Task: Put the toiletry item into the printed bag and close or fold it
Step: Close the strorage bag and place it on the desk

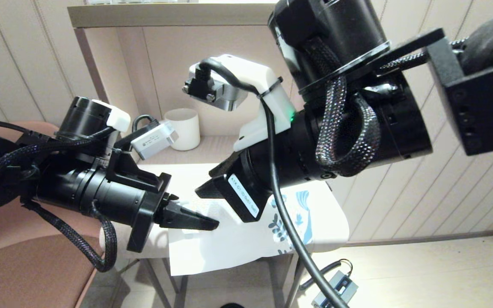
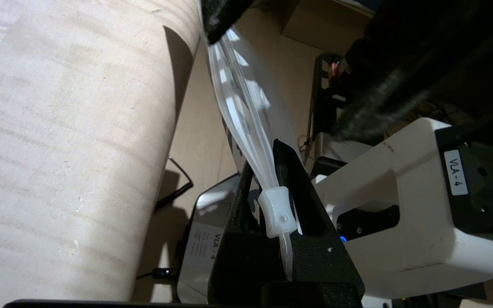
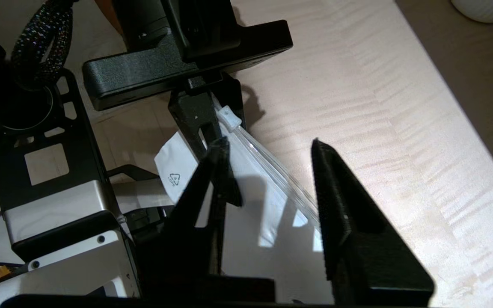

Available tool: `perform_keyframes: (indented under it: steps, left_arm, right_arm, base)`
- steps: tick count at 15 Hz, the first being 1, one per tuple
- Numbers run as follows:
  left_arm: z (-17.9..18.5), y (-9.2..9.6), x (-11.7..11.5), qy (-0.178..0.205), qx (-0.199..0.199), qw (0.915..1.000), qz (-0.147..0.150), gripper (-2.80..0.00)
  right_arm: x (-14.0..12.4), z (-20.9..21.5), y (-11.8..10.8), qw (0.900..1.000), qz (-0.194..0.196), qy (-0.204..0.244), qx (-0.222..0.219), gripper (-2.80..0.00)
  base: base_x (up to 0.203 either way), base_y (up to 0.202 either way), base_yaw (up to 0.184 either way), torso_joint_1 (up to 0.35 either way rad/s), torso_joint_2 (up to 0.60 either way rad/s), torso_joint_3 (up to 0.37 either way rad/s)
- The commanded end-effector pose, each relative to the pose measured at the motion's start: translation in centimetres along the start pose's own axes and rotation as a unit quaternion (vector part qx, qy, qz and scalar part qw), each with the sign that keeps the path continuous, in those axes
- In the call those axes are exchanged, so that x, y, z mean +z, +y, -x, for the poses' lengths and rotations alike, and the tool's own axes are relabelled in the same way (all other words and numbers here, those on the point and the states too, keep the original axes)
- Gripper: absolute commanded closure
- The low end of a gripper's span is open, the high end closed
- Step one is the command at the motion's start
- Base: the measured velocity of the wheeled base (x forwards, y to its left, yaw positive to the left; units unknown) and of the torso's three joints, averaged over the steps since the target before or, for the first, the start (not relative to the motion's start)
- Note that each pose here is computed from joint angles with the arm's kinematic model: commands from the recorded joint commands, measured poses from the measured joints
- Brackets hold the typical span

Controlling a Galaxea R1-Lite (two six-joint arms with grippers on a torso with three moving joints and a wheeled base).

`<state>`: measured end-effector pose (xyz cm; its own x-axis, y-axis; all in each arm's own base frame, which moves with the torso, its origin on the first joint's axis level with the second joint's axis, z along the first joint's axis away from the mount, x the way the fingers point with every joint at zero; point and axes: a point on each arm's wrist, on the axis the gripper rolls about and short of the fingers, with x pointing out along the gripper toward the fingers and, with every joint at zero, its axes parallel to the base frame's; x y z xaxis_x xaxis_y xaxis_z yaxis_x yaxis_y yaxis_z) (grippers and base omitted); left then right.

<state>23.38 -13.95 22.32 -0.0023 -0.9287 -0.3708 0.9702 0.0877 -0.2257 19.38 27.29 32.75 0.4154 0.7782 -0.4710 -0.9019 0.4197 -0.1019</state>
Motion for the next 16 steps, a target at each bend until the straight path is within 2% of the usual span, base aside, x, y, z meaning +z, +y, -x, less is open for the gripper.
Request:
perform_keyframes:
  steps: [1,10,16]
  left_arm:
    - [-0.1,0.1,-0.1,0.001,-0.003,1.0000,0.001,0.00]
    - [-0.3,-0.2,-0.1,0.002,-0.009,1.0000,-0.002,0.00]
    - [-0.3,-0.2,-0.1,0.002,-0.008,1.0000,-0.002,0.00]
  right_arm:
    - [0.2,0.3,0.1,1.000,0.002,-0.003,0.000,-2.80]
    - [0.2,-0.3,0.2,1.000,0.004,-0.003,0.005,-2.80]
    - [0.3,-2.0,0.5,0.999,0.006,0.001,0.034,-2.80]
  base:
    - [0.000,0.000,0.000,0.000,0.00,0.000]
    - [0.000,0.000,0.000,0.000,0.00,0.000]
    - [0.000,0.000,0.000,0.000,0.00,0.000]
